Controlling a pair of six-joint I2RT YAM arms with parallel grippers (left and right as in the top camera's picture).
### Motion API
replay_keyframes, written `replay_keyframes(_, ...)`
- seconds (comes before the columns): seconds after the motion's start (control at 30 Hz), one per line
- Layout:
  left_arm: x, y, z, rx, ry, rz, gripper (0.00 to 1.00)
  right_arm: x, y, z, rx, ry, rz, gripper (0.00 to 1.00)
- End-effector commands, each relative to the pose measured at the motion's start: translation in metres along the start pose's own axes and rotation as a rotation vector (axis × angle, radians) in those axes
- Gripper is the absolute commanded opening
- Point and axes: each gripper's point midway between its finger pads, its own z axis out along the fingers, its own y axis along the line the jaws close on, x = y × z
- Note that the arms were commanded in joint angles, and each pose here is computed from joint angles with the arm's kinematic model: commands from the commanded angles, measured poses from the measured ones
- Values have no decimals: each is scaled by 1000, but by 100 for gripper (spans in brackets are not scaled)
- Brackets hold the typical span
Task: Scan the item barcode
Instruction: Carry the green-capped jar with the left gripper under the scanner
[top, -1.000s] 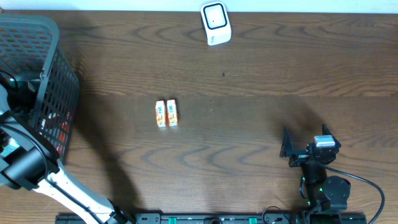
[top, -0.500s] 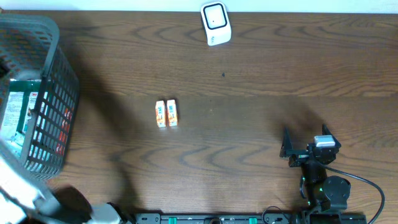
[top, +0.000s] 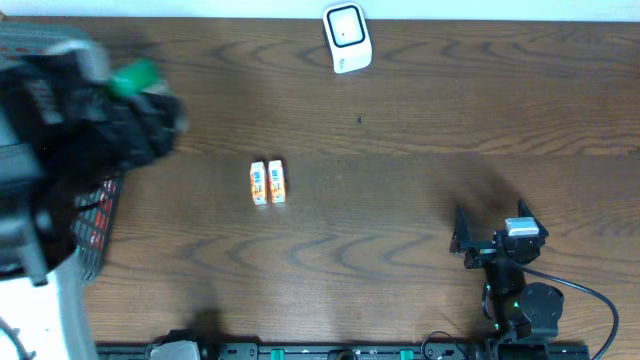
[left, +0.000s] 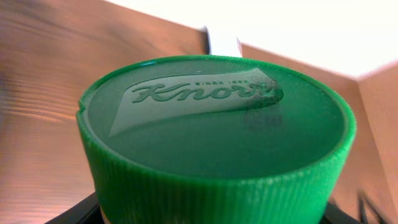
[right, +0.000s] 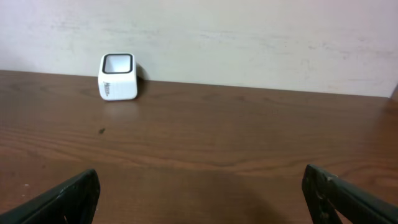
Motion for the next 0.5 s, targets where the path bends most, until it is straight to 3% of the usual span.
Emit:
replay_keyframes(0.0, 40, -25, 51, 30, 176, 12, 42, 0, -1, 0, 5, 0, 12, 99)
replay_keyframes(0.27, 143, -65, 180, 28, 465, 82, 41, 0, -1, 0, 5, 0, 12, 99)
replay_keyframes(0.47, 199, -78, 251, -17, 595, 113, 37, 0, -1, 0, 5, 0, 12, 99)
